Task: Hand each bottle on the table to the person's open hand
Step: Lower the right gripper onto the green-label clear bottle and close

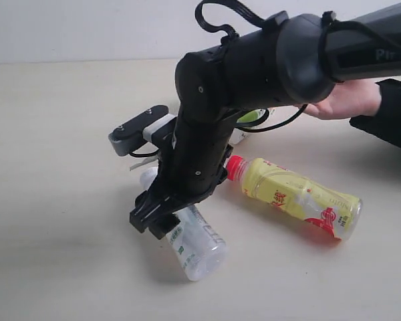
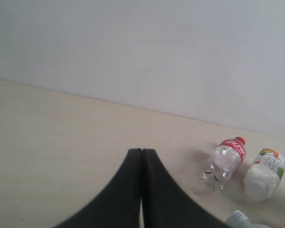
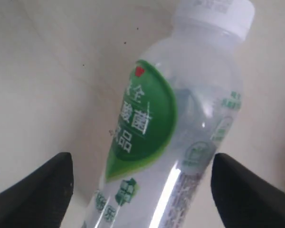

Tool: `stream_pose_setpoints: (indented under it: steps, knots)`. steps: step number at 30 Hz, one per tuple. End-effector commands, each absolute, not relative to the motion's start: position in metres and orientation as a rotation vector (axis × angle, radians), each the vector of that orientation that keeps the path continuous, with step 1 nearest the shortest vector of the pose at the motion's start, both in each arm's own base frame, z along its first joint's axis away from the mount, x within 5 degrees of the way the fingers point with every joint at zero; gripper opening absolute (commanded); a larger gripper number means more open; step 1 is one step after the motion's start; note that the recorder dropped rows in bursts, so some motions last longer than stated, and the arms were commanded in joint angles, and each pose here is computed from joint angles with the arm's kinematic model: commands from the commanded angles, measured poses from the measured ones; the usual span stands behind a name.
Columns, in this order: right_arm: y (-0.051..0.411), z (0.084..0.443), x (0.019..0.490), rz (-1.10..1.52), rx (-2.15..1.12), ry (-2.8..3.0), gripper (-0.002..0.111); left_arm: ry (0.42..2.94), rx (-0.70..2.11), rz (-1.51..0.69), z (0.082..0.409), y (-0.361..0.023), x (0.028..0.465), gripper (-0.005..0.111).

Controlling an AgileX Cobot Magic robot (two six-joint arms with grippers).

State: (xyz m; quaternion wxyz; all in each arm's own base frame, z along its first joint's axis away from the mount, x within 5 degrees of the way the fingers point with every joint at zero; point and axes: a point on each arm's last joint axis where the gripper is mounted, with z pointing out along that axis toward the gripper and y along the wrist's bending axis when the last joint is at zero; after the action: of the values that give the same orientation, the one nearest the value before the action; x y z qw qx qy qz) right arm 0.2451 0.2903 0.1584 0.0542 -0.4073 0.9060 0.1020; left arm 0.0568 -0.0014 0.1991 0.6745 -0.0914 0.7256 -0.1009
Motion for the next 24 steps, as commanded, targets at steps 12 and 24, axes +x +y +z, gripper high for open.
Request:
stream_pose_setpoints:
  steps: [12, 24]
  knots:
    - [0.296, 0.137, 0.252, 0.286, -1.195, 2.757, 0.076, 1.623, -0.2, -0.234, 0.2, -0.002, 0.056, 0.0]
    - [0.296, 0.137, 0.252, 0.287, -1.194, 2.756, 0.076, 1.623, -0.2, -0.234, 0.2, -0.002, 0.056, 0.0]
